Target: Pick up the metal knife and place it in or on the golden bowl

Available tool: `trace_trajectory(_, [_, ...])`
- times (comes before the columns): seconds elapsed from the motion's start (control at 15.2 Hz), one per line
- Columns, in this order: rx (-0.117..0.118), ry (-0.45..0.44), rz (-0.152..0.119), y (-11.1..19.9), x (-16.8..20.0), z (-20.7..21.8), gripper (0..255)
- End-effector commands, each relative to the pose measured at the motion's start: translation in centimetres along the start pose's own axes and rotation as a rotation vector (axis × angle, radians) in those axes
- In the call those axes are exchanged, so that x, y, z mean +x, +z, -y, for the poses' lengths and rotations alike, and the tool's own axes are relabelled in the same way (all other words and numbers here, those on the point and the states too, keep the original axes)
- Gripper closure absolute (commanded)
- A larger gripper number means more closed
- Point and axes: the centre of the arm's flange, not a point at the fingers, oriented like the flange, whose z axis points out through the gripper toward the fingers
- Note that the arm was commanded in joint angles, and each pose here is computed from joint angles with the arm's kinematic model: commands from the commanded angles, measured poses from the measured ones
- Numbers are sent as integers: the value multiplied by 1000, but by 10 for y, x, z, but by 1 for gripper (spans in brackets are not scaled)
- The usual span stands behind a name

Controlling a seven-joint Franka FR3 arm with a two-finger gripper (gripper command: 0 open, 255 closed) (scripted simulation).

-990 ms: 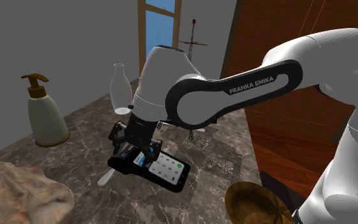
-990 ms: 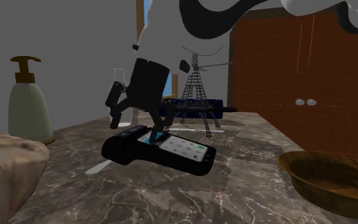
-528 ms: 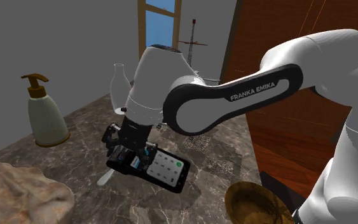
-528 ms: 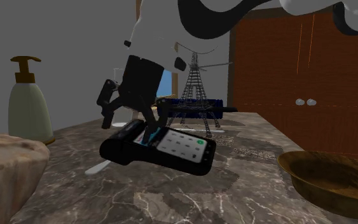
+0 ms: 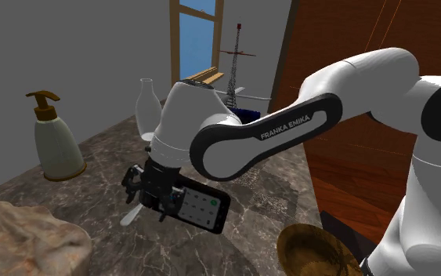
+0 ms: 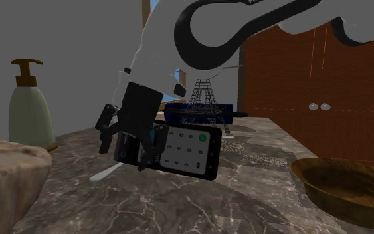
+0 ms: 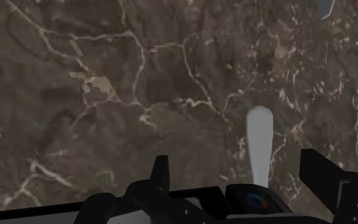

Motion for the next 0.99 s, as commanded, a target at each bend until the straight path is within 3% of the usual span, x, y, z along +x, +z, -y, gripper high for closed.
trace_trajectory(0.0, [-7, -7, -12, 5, 3, 0, 0])
trace_trajectory(0.07, [-7, -7, -12, 4, 3, -1, 255])
trace_trajectory(0.66, [-5, -8, -11, 2, 2, 2, 255])
trace_trajectory(0.73, [-5, -8, -11, 2, 2, 2, 0])
trace_trajectory(0.92, [-83, 15, -67, -7, 31, 24, 0])
